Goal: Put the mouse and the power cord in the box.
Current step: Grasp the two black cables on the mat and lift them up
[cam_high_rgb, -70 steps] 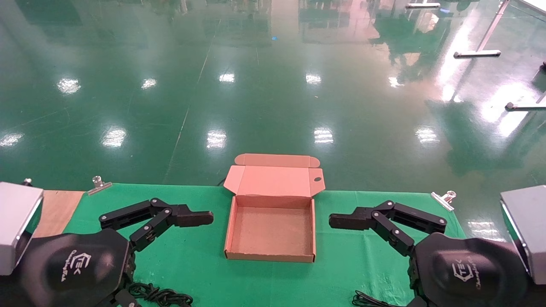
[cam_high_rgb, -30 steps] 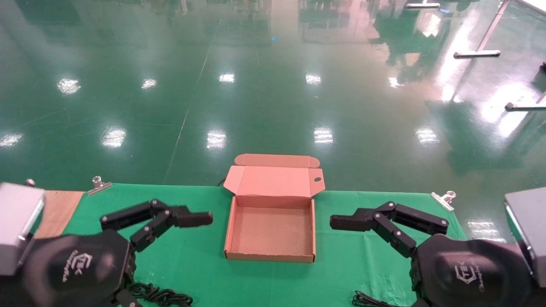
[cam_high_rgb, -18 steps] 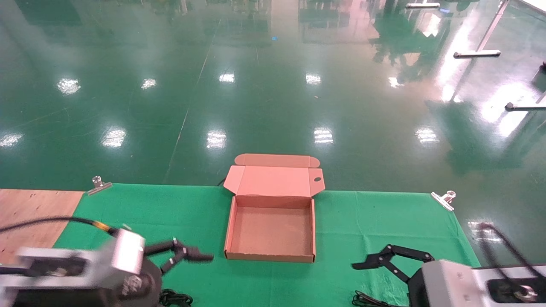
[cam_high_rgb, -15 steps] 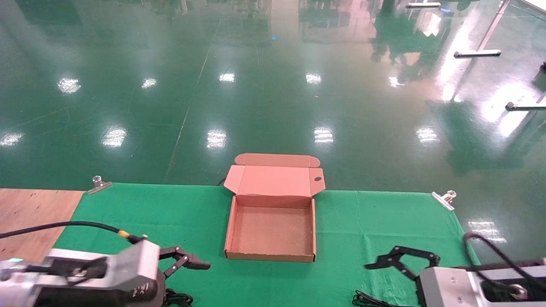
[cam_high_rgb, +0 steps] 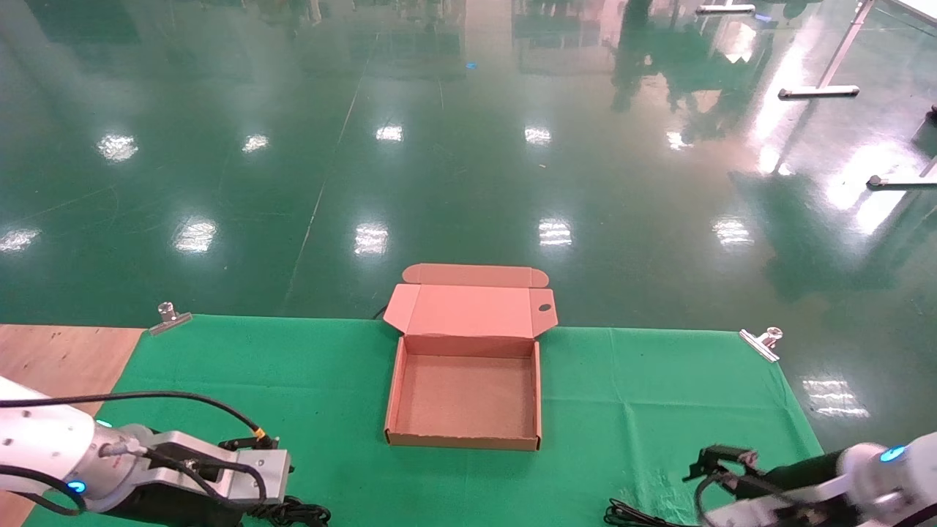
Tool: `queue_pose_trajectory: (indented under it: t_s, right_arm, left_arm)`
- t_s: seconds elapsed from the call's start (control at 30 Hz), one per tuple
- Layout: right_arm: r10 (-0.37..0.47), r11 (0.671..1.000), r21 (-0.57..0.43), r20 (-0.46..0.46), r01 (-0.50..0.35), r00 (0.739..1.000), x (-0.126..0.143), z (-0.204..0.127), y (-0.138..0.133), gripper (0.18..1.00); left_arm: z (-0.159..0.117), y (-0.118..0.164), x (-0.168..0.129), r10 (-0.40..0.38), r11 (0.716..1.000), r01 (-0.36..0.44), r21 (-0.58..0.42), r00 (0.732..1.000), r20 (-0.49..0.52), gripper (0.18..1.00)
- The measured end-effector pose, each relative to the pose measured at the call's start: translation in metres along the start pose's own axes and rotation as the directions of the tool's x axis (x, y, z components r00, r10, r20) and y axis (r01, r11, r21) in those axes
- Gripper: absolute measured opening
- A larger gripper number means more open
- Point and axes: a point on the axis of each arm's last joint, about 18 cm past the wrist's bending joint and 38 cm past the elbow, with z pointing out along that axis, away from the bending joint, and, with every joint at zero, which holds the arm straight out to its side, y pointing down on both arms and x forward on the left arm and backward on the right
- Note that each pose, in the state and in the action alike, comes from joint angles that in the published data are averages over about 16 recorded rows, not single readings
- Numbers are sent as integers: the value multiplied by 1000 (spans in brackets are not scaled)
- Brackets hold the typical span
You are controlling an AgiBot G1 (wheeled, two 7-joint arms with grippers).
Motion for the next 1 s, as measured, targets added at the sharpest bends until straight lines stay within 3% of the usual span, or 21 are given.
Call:
queue_pose_trajectory:
  t_s: [0.37, 0.67, 1.0]
  right_arm:
    - [16, 999, -37, 13, -15, 1000, 11, 58, 9, 1001]
    - [42, 999, -5, 26, -42, 999, 24, 85, 11, 1001]
    - [57, 998, 28, 49, -59, 997, 28, 100, 9, 991]
  left_arm:
    - [37, 20, -16, 24, 994, -18, -112, 999, 46, 1001]
    - [56, 35, -21, -8, 993, 14, -120, 999, 48, 1001]
    - [59, 45, -22, -23, 995, 27, -98, 999, 35, 1000]
